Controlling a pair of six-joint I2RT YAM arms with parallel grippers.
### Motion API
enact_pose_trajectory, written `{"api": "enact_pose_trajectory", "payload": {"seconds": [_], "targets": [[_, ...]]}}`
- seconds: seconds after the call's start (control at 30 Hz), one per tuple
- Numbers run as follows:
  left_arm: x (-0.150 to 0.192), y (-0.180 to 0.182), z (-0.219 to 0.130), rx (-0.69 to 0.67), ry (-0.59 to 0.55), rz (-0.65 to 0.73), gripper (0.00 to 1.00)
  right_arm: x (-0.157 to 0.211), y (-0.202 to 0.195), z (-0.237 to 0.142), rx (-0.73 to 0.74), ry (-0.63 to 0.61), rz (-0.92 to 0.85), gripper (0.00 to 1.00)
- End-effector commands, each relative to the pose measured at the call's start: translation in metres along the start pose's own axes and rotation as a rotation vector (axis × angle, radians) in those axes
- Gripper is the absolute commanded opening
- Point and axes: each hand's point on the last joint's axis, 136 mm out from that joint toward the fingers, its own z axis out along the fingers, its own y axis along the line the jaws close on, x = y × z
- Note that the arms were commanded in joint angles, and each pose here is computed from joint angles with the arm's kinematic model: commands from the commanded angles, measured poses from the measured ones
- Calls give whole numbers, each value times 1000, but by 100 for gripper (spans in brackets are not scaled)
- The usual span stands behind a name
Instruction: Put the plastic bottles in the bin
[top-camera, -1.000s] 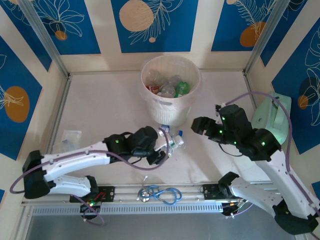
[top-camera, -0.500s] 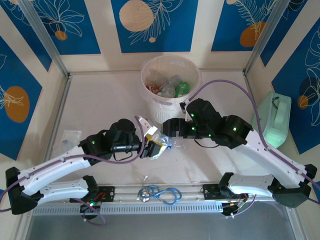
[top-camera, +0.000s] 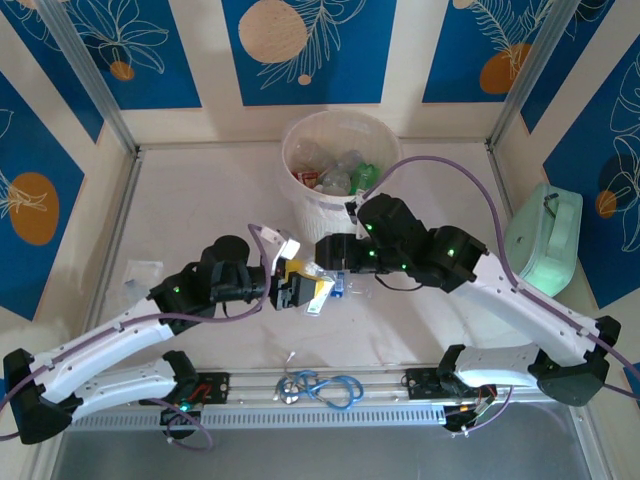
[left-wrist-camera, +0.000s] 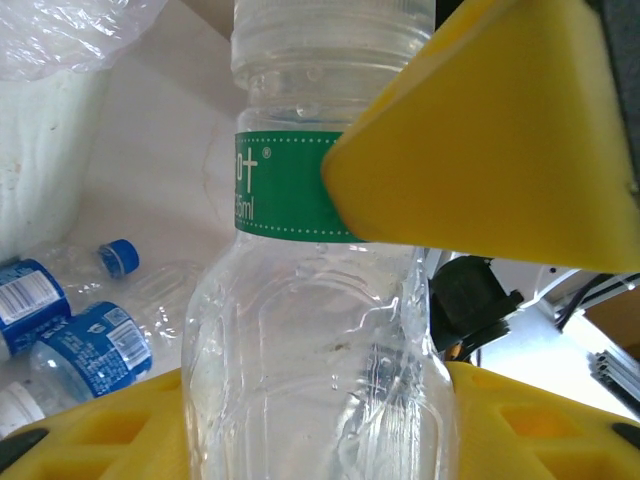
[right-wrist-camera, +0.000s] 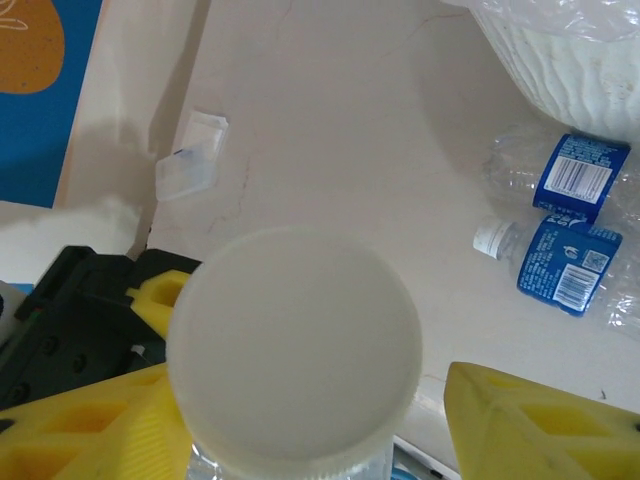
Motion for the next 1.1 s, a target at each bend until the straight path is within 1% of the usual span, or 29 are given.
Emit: {"api": "enact_pose_trajectory", "payload": {"seconds": [0.0, 0.17, 0.23, 0.4, 0.47, 0.57, 0.6, 0.63, 0.77, 0.87, 0.97, 1.07], "targets": [[-11, -11, -6, 67, -48, -13, 53, -6, 7, 2, -15, -26, -20, 62], [-10, -13, -6, 98, -52, -32, 53, -10, 9, 7, -12, -29, -32, 61], [-10, -14, -6, 107, -53, -39, 53, -11, 8, 8, -9, -31, -37, 57], [-11, -9, -9, 93, -69, -55, 54, -14, 10, 10, -13, -31, -43, 43], [-13, -6, -10, 77, -78, -61, 64, -16, 13, 9, -20, -32, -50, 39], [-16, -1, -11, 45, -91, -65, 86, -20, 18, 4, -27, -44, -59, 36], [-17, 1, -12, 33, -97, -68, 95, -22, 19, 2, -29, -52, -62, 36], [-19, 3, -13, 16, -108, -69, 100, -26, 21, -1, -33, -62, -65, 35], [-25, 9, -20, -40, -133, -66, 100, -40, 26, -12, -44, -101, -67, 35], [-31, 19, -31, -125, -161, -69, 100, -56, 30, -23, -51, -139, -78, 35], [-38, 29, -48, -217, -201, -78, 100, -79, 25, -36, -14, -196, -69, 35], [-39, 52, -69, -374, -227, -117, 100, -105, 12, -49, 20, -258, -20, 35]]}}
